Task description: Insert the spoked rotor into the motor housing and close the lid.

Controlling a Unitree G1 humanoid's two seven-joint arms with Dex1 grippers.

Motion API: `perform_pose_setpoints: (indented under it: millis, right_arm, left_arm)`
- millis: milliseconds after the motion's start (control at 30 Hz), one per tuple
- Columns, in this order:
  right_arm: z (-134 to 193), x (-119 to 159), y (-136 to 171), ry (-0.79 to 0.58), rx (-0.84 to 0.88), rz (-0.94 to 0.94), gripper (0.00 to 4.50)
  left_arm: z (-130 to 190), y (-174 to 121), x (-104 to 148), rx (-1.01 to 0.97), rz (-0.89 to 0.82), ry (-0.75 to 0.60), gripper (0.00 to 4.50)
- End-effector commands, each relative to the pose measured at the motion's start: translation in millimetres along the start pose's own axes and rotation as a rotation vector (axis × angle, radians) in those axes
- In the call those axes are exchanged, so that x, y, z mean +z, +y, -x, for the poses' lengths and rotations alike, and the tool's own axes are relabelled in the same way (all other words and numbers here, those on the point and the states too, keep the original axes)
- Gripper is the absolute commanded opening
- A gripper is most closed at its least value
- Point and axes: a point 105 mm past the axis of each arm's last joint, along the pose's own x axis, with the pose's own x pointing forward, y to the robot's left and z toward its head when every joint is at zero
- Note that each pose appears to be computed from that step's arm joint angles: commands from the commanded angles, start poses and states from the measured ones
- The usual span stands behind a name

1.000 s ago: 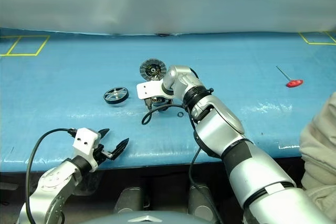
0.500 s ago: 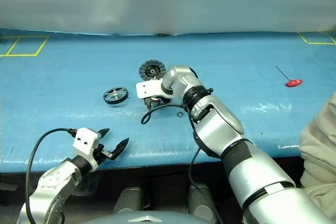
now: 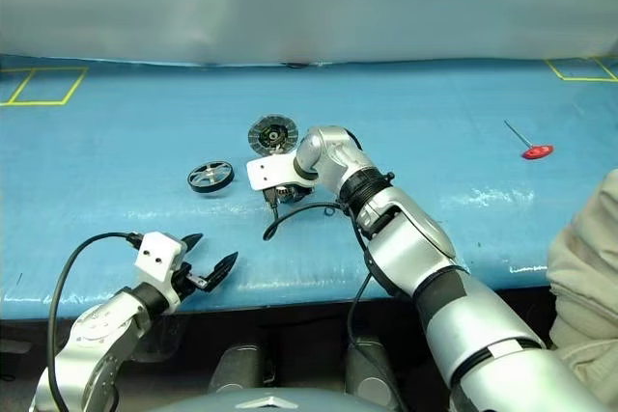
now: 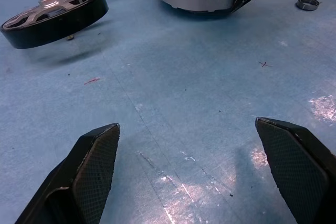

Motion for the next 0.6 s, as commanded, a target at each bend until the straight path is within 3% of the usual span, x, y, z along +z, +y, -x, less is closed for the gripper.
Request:
perform_pose_setpoints:
  millis: [33, 600]
  right_arm:
    - [-1.3, 11.0, 9.1, -0.031, 0.031, 0.032, 2.18]
    - [6.4, 21.3, 53.9, -0.091, 0.122, 0.025, 2.18]
  left_arm:
    - [-0.7, 0.0, 4.6, -0.006, -0.017, -0.014, 4.50]
    - [-2.9, -3.9, 2.4, -0.021, -0.015, -0.004, 4.50]
